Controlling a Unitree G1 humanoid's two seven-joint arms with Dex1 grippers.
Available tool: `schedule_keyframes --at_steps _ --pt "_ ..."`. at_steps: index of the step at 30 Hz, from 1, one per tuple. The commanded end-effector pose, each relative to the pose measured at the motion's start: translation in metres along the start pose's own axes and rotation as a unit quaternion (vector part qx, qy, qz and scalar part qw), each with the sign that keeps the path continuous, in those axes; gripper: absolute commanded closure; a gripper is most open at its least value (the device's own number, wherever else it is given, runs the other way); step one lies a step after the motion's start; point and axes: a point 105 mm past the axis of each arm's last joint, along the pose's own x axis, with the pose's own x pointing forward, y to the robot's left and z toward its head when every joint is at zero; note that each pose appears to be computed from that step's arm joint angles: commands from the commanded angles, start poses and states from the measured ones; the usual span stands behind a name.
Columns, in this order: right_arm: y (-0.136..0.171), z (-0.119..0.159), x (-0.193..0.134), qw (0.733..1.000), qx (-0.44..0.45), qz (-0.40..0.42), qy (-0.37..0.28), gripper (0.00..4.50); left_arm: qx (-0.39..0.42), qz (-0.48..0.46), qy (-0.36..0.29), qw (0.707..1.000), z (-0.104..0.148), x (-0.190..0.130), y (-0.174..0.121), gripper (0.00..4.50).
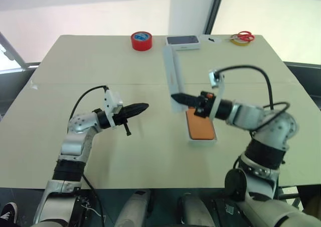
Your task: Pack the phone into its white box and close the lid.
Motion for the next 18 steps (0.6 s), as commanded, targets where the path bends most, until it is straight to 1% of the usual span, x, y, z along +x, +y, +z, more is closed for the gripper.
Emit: schedule_keyframes --at_steps 1,3,6,7,10,12,18 --pt "0.027 -0.011 -0.009 0.996 0.016 0.086 0.012 4.5 0.008 -0.01 -0.011 1.0 0.008 0.001 -0.006 4.46" --pt "0.03 -0.019 -0.01 0.994 0.04 0.1 0.028 4.5 0.005 -0.013 -0.012 1.0 0.007 0.002 -0.008 4.46" --pt "0.026 -0.038 -0.011 0.993 0.067 0.078 0.065 4.5 0.003 -0.024 -0.016 1.0 0.006 0.009 -0.016 4.46" --pt "0.024 -0.039 -0.011 0.992 0.079 0.069 0.066 4.5 0.002 -0.027 -0.018 0.999 0.006 0.012 -0.02 4.46" --pt "0.023 -0.034 -0.008 0.988 0.129 0.059 0.056 4.5 -0.003 -0.032 -0.026 0.999 0.006 0.019 -0.027 4.46" --pt "0.023 -0.031 -0.004 0.988 0.137 0.053 0.052 4.5 -0.006 -0.033 -0.03 0.999 0.006 0.023 -0.031 4.46" --pt "0.01 -0.024 0.004 0.986 0.162 0.02 0.03 4.5 -0.015 -0.039 -0.029 0.999 0.001 0.031 -0.042 4.46"
